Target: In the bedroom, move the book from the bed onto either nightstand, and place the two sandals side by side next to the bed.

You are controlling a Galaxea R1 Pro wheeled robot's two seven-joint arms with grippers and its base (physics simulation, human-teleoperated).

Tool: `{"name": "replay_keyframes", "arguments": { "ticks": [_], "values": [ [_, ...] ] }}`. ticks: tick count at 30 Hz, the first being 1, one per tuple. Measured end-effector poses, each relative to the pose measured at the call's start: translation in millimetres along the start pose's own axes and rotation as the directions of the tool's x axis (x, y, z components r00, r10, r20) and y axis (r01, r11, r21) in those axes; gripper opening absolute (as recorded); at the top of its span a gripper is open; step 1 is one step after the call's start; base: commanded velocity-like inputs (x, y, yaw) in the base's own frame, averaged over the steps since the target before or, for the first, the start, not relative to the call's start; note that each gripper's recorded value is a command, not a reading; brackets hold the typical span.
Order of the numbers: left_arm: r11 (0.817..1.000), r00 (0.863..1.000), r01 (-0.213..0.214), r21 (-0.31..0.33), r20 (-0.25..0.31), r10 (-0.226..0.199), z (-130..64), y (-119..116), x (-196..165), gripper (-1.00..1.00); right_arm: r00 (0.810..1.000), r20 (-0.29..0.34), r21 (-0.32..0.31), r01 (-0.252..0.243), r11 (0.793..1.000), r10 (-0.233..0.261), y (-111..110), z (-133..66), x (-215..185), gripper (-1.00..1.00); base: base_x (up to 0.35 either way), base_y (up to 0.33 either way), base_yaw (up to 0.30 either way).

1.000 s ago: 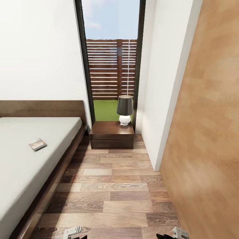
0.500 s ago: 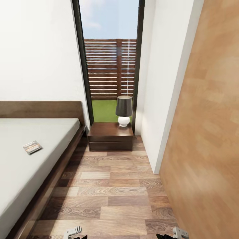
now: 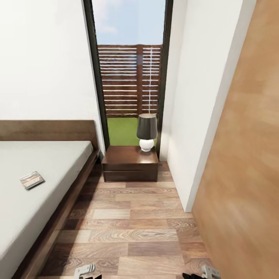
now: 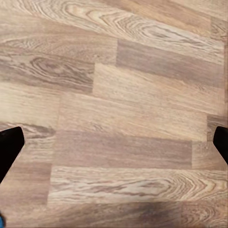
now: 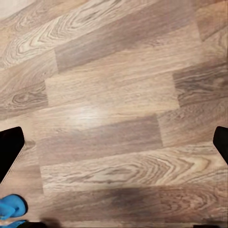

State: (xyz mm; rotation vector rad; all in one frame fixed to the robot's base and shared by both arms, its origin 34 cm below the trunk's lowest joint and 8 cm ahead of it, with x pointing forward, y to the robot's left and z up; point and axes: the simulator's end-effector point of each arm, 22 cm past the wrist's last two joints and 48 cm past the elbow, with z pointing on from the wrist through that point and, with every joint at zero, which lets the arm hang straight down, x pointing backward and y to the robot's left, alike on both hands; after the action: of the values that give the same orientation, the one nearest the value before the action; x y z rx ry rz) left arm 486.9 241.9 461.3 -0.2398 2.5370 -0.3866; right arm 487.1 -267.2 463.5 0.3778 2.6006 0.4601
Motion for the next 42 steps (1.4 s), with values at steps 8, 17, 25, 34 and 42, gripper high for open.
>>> {"name": "replay_keyframes", "arguments": {
  "ticks": [8, 17, 25, 34, 42],
  "values": [
    [1.000, 1.000, 0.000, 0.001, -0.001, 0.000, 0.1, -1, 1, 1.00, 1.000, 0.000, 0.001, 0.000, 1.000, 0.000, 0, 0.1, 0, 1.00, 0.300, 0.099, 0.000],
    [1.000, 1.000, 0.004, 0.016, -0.004, -0.004, 3.0, -14, 4, 1.00, 1.000, 0.000, 0.001, 0.000, 1.000, 0.000, 0, 0.2, 0, 1.00, 0.304, -0.074, 0.000],
    [1.000, 1.000, 0.004, 0.019, -0.001, -0.004, 3.6, -16, 4, 1.00, 1.000, -0.001, 0.001, 0.000, 1.000, 0.000, 0, 0.5, 0, 1.00, 0.050, -0.027, 0.000],
    [1.000, 1.000, 0.002, 0.015, 0.020, -0.002, 4.1, -14, -7, 1.00, 1.000, 0.000, 0.001, -0.001, 1.000, 0.001, 0, 0.2, 0, 1.00, 0.186, -0.001, 0.000],
    [1.000, 0.996, -0.017, 0.011, 0.088, 0.016, 5.8, -14, -39, 1.00, 1.000, 0.000, 0.001, -0.001, 1.000, 0.001, 0, 0.2, 0, 1.00, 0.299, -0.049, 0.000]
  ]
}}
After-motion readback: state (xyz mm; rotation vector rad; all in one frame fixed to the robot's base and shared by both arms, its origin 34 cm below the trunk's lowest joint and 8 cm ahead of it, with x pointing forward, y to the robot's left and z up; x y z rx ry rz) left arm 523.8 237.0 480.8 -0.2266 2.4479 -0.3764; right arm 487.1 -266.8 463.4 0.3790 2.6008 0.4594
